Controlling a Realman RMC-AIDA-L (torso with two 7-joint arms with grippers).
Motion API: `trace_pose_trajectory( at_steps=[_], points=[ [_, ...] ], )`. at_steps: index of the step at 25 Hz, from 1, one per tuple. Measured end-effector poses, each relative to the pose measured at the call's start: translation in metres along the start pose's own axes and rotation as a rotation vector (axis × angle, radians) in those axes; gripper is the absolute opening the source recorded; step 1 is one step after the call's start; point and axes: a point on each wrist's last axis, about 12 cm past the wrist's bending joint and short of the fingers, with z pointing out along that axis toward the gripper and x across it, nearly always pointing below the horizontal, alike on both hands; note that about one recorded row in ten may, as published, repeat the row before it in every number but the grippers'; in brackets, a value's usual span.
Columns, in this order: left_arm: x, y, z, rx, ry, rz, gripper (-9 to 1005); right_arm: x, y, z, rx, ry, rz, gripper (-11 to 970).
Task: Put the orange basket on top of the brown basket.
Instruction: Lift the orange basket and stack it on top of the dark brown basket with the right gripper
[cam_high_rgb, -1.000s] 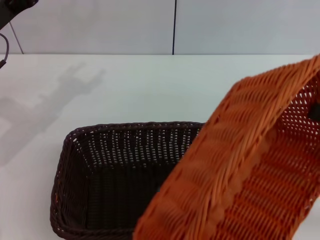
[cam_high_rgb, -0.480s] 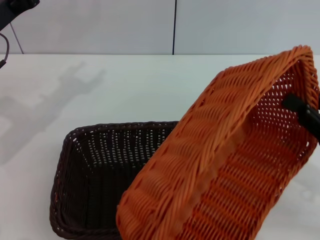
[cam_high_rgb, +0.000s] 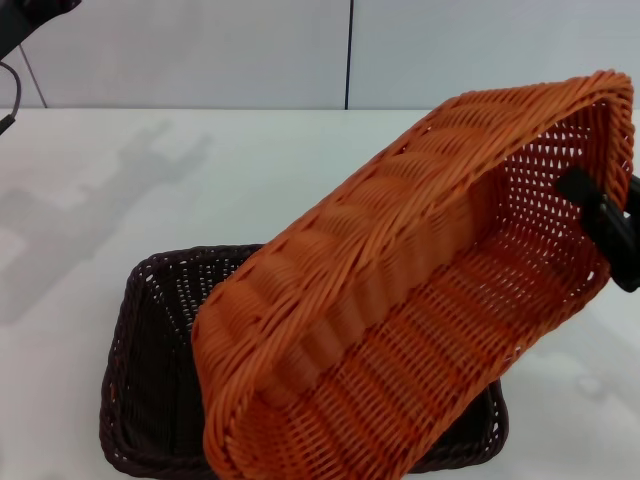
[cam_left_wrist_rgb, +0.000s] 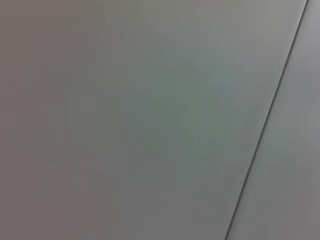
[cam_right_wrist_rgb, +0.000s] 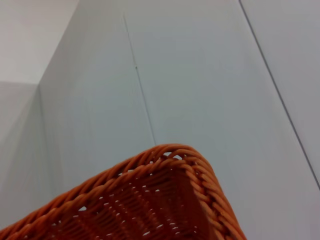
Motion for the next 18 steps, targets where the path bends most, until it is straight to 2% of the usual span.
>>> trace_pose_trajectory(
  at_steps=[12, 17, 18],
  points=[
    [0.000, -0.002, 0.008, 0.001, 0.019, 0.015, 845, 0.031, 0.029, 0.006, 0.109, -0.090, -0.039, 174],
    [0.004, -0.003, 0.009, 0.009, 0.035, 0.011, 845, 0.041, 0.047, 0.007, 0.146, -0.114, -0.058, 173],
    [0.005, -0.004, 0.009, 0.011, 0.040, 0.012, 845, 0.046, 0.055, 0.008, 0.160, -0.120, -0.069, 173]
  ],
)
